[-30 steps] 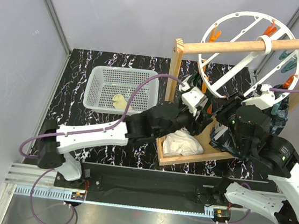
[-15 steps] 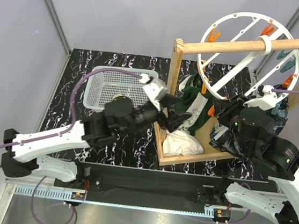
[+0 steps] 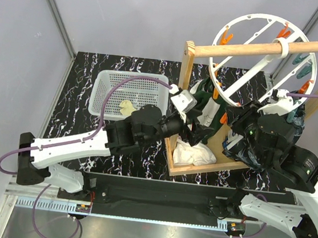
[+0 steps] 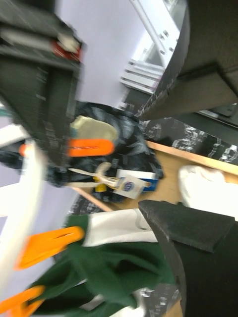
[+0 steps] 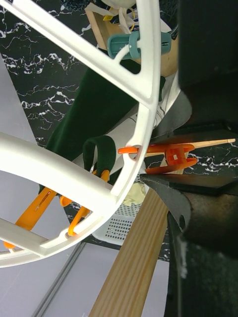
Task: Clip the socks to the hanger
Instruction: Open the clamp at the hanger.
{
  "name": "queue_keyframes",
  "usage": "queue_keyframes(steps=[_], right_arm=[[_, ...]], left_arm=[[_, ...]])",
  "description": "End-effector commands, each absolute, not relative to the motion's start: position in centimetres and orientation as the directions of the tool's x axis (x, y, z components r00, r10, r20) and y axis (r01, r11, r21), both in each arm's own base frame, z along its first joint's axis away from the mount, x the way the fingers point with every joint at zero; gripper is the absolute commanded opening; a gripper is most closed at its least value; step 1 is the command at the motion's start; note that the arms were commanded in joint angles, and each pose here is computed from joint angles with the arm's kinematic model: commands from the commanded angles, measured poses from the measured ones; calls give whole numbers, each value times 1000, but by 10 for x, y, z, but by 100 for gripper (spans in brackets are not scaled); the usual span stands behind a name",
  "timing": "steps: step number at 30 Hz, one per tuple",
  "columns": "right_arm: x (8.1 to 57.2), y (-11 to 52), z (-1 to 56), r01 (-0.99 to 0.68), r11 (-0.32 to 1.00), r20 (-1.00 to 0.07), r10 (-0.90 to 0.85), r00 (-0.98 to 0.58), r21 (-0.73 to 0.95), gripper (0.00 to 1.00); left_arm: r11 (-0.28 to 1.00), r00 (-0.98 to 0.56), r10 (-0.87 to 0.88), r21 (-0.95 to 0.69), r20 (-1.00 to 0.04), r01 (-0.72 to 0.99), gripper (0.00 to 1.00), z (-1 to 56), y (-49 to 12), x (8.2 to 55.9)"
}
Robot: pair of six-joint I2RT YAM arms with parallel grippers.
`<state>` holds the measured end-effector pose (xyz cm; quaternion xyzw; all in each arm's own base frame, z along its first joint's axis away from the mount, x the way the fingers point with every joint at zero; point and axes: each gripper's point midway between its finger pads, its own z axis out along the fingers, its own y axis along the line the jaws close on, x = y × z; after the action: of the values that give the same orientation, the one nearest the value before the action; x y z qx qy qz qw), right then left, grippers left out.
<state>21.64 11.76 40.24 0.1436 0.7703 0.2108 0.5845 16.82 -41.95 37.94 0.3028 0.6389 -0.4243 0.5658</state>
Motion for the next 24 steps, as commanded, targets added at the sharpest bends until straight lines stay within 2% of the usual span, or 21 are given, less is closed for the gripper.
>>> queue_keyframes(steps=[1, 10, 13, 17, 18, 21, 22, 23, 24], right_arm=[[214, 124, 421, -87, 847, -833, 490, -259, 525, 0], [210, 120, 423, -78, 834, -818, 512, -261, 546, 0], [207, 117, 427, -84, 823, -810, 527, -255, 562, 0], [203, 117, 429, -93, 815, -803, 534, -266, 572, 0], [202, 116, 428, -90, 812, -799, 537, -270, 576, 0], [199, 115, 427, -86, 804, -788, 547, -284, 589, 0], [197, 115, 428, -87, 801, -785, 549, -288, 592, 3], [197, 116, 424, -78, 808, -786, 539, -302, 584, 14], [196, 115, 428, -76, 802, -780, 547, -304, 593, 20]], left_arm=[[397, -125, -196, -195, -973, 897, 74, 422, -423, 165], [358, -152, -154, -198, -976, 912, 76, 419, -470, 181], [360, -162, -148, -205, -976, 910, 69, 417, -477, 186], [338, -186, -137, -223, -973, 915, 48, 415, -482, 188], [338, -193, -140, -230, -971, 913, 39, 413, -483, 190], [330, -196, -144, -233, -970, 915, 22, 415, -485, 190], [330, -196, -143, -233, -970, 915, 11, 416, -487, 192], [333, -202, -134, -236, -970, 913, 1, 414, -488, 192], [338, -205, -133, -239, -970, 910, 0, 414, -489, 193]])
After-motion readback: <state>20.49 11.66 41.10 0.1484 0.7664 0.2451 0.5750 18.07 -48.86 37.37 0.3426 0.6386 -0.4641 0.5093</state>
